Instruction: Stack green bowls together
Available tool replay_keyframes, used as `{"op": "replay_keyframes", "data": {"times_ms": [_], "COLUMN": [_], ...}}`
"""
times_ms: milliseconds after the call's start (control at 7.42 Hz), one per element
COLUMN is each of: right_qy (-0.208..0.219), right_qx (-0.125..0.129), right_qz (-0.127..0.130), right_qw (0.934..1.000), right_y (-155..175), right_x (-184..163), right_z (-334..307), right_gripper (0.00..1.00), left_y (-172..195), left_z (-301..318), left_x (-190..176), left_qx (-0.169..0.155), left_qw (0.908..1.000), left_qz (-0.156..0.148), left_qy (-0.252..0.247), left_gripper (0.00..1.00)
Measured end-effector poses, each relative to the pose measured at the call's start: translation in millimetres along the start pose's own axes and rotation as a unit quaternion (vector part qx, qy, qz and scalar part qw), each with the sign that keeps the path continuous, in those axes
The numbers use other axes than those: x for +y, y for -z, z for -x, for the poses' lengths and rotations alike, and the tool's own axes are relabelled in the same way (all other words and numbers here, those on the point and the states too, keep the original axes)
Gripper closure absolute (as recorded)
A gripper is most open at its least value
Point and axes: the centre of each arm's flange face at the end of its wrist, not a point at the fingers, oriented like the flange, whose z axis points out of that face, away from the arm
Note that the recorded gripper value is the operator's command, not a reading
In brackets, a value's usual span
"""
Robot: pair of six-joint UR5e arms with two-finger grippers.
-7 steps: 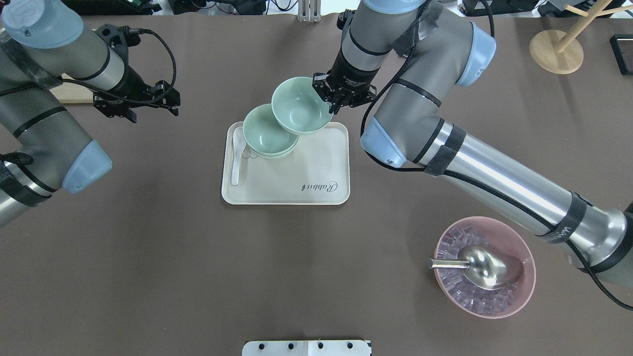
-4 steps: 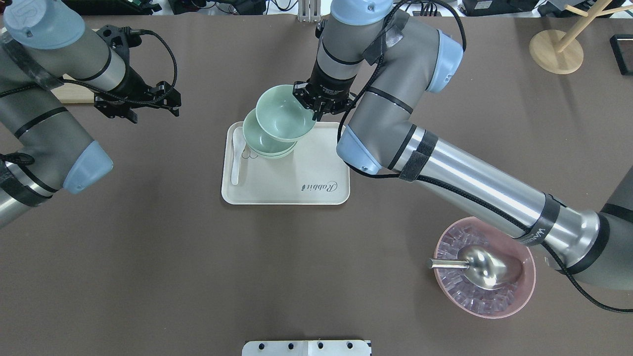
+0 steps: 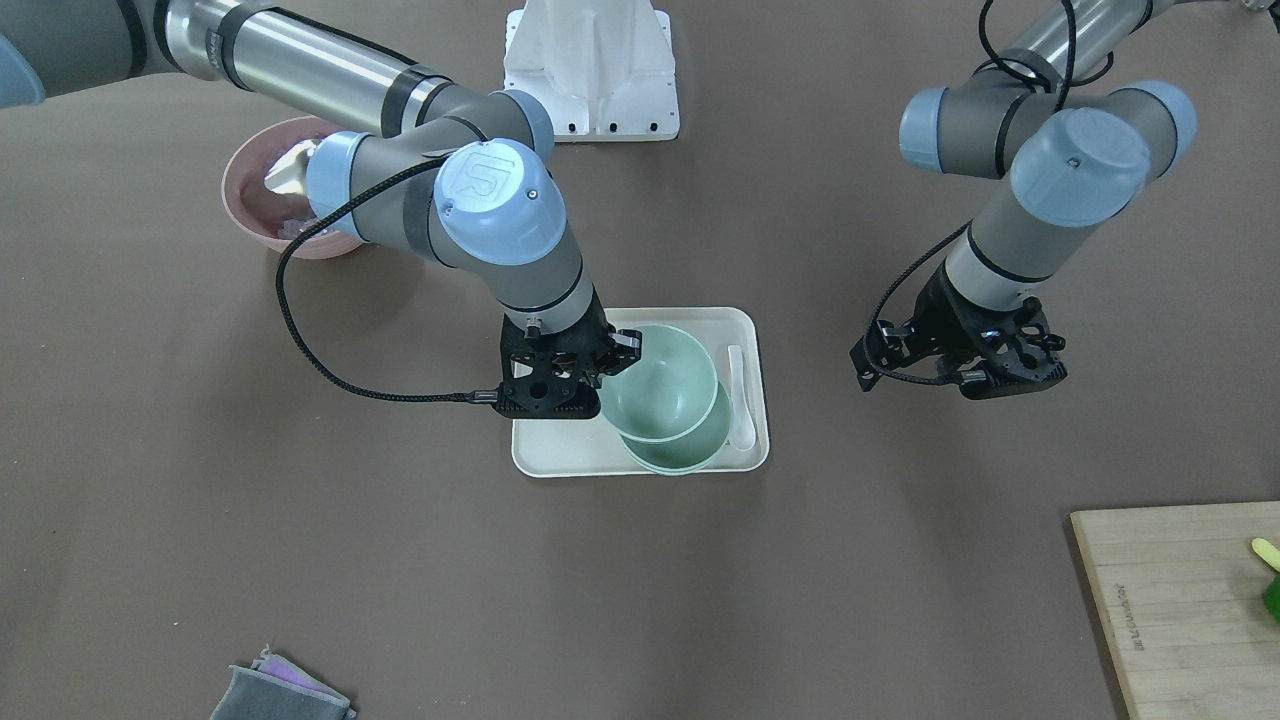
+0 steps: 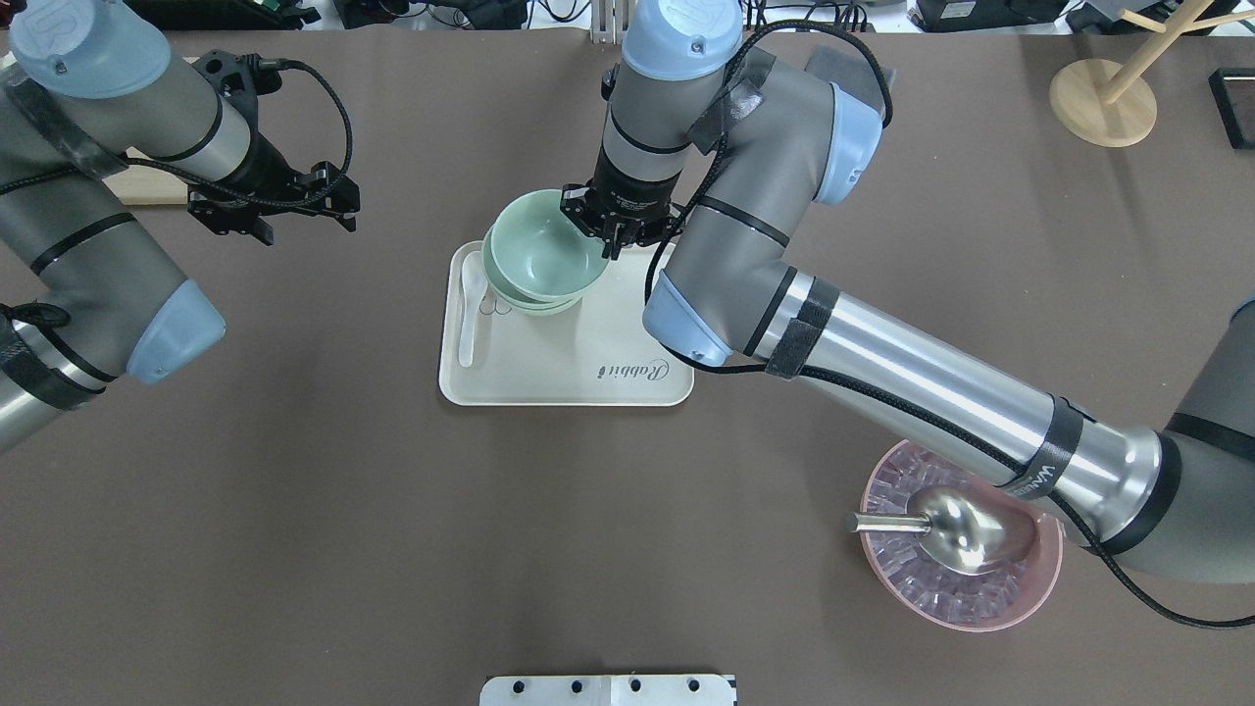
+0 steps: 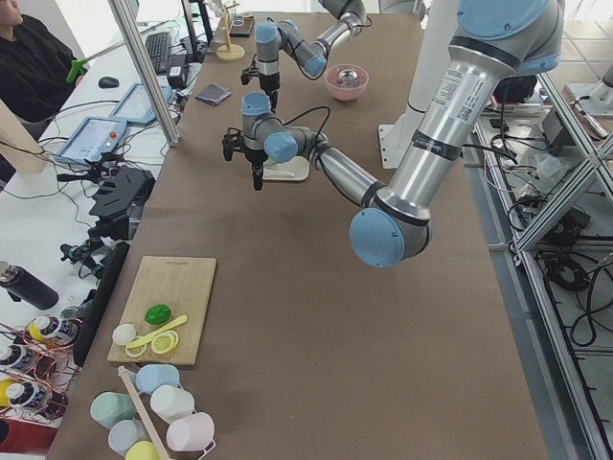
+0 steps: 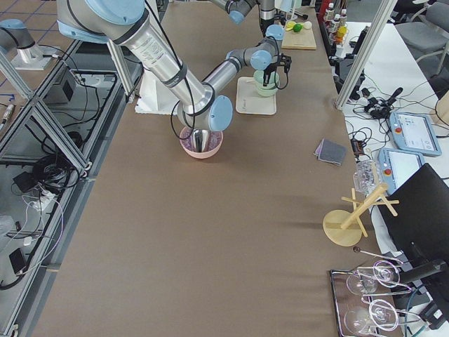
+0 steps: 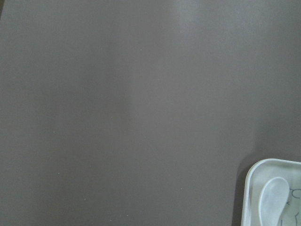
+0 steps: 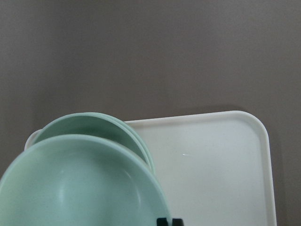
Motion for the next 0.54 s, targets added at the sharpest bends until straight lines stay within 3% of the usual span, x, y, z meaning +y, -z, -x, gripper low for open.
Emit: {"op": "replay_keyframes", "data": {"times_ms": [539], "right_qy": [-0.003], "right_qx": [0.008], "right_qz": [-0.001], "right_qw": [1.0], "right_y": [-7.7], "right_x": [-6.7], "right_z": [12.2], "right_gripper": [1.0], "left_y": [-2.7], "left_z": [1.1], "left_x": [0.1], "left_qx": [-0.002], "left_qw": [1.0], "left_qz": [0.001], "left_qy": [0.0], "left_gripper": [0.02]}}
